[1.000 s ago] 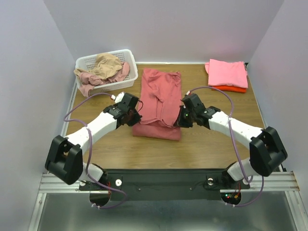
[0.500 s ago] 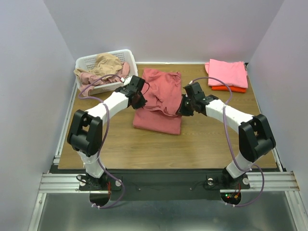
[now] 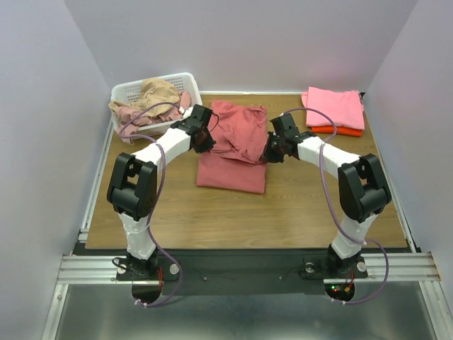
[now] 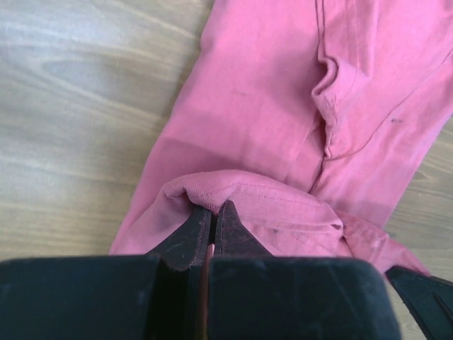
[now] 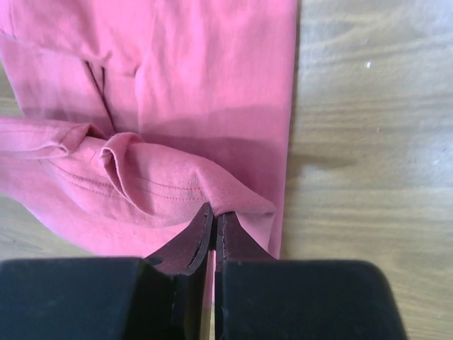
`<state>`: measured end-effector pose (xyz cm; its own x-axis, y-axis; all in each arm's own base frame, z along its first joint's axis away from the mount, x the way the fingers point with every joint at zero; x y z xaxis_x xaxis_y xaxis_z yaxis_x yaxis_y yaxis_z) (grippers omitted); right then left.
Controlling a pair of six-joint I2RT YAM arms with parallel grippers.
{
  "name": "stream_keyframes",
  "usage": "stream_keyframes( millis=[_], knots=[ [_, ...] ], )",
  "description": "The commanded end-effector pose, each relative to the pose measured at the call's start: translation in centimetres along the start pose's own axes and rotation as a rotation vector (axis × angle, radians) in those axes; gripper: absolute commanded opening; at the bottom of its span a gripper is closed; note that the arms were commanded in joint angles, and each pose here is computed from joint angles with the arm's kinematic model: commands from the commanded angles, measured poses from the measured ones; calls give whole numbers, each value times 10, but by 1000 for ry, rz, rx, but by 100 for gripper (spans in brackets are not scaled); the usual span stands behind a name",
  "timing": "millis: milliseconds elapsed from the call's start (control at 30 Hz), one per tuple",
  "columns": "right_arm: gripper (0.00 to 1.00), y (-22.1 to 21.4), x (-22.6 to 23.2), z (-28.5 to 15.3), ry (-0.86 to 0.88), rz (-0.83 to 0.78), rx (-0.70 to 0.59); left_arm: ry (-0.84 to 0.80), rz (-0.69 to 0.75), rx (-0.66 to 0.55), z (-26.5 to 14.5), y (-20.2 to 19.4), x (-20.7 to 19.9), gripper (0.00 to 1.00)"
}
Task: Fold and stack the t-shirts
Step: Fold the tshirt
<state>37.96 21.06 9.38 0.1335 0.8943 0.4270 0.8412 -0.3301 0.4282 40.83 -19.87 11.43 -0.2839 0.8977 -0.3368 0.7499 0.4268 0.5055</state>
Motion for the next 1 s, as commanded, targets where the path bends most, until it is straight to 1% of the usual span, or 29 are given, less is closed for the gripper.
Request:
stream_keyframes(
  millis=[0,67,200,267,300,333,367,400,433,467,500,533,567,600,633,667,700,767,800,833,867,933,967],
  knots=[
    [0,29,13,-2,54,-26,-71,-31,29,-44,2,20,-9,0],
    [1,33,15,-1,65,-33,-68,-41,36,-50,4,25,-11,0],
    [2,32,9,16,59,-29,-33,-39,55,-38,16,28,-13,0],
    [4,33,8,20,58,-30,-24,-54,64,-43,17,32,-18,0],
    [5,35,10,22,74,-28,-16,-59,76,-43,19,32,-19,8],
    [7,36,9,24,73,-24,-12,-79,87,-38,19,33,-23,29],
    [9,37,9,25,77,-22,-11,-88,99,-37,19,33,-25,43],
    [13,38,9,25,78,-23,-12,-91,100,-36,19,33,-26,51],
    [28,42,12,23,85,-28,-21,-91,103,-38,17,35,-27,67],
    [39,43,12,22,88,-29,-23,-93,106,-38,16,35,-27,74],
    [46,44,13,21,92,-33,-26,-92,108,-33,12,35,-26,82],
    [60,45,14,18,95,-35,-31,-103,119,-18,8,32,-26,86],
    [65,47,17,13,104,-40,-40,-119,123,-11,3,29,-28,88],
    [69,47,18,10,110,-45,-42,-151,118,-39,-11,35,-34,90],
    [70,47,19,6,116,-51,-46,-164,117,-49,-18,35,-34,91],
    [73,43,16,5,117,-61,-38,-161,121,-40,-21,27,-29,91],
    [77,45,20,-4,135,-68,-48,-189,122,-67,-39,30,-33,92],
    [84,39,15,-9,130,-78,-45,-202,107,-79,-54,23,-24,94],
    [88,36,14,-11,126,-82,-46,-202,101,-78,-57,19,-20,95],
    [97,36,12,-16,123,-87,-57,-211,93,-87,-60,17,-17,95],
    [99,33,9,-18,114,-86,-56,-185,88,-61,-56,2,-3,96],
    [99,25,-1,-20,92,-85,-51,-187,75,-85,-63,-1,5,97],
    [99,21,-3,-21,89,-78,-44,-153,73,-60,-56,-16,19,98]
  ],
)
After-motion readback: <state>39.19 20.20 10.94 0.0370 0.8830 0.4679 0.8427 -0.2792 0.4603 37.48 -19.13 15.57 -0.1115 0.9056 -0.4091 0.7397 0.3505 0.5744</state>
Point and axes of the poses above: each gripper's point midway between its finger pads, its own z axis out along the fingers, its own x axis along the line the jaws close on, y = z × x, the point moved 2 cm from there along -z, back along the fingers
